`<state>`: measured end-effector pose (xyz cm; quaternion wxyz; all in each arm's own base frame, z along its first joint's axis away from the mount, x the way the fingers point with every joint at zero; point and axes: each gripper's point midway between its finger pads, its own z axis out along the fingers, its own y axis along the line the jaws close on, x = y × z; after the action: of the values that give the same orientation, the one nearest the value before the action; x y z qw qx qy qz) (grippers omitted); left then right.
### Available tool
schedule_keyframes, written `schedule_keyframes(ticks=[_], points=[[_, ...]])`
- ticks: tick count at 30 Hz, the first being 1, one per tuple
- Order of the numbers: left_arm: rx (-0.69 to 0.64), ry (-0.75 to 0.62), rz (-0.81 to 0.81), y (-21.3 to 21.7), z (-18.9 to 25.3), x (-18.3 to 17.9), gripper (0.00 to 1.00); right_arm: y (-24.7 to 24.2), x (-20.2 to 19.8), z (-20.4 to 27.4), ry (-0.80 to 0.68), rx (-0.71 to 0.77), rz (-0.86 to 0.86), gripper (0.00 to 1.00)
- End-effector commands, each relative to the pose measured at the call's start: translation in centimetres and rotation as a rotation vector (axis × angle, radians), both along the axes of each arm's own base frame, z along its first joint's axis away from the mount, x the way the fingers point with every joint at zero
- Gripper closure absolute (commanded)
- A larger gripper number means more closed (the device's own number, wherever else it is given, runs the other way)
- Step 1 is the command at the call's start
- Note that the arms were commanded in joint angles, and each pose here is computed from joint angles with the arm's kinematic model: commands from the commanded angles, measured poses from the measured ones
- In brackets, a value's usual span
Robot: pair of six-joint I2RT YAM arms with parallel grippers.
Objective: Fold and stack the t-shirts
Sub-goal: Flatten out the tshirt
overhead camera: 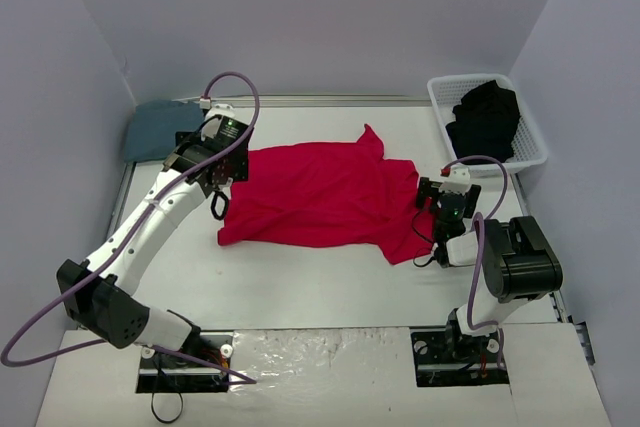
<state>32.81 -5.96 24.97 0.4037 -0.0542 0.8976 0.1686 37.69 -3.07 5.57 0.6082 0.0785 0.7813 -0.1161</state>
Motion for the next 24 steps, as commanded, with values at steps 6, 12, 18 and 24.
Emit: schedule_keyframes(ticks=[6,12,18,24], points=[[0.019,-0.027,-0.002,-0.6,0.5,2.1,0.06,0.0,2.2,4.7,-0.195,0.032,-0.005,0.00],[0.014,-0.004,0.004,-0.8,-0.2,2.8,0.06,-0.1,2.2,4.7,-0.195,0.032,-0.006,0.00],[-0.037,-0.049,0.042,-0.9,2.0,4.0,0.06,0.0,2.2,4.7,-0.195,0.033,-0.005,0.00],[0.002,-0.082,0.092,0.1,4.7,4.2,0.06,-0.1,2.2,4.6,-0.193,0.033,-0.005,0.00]])
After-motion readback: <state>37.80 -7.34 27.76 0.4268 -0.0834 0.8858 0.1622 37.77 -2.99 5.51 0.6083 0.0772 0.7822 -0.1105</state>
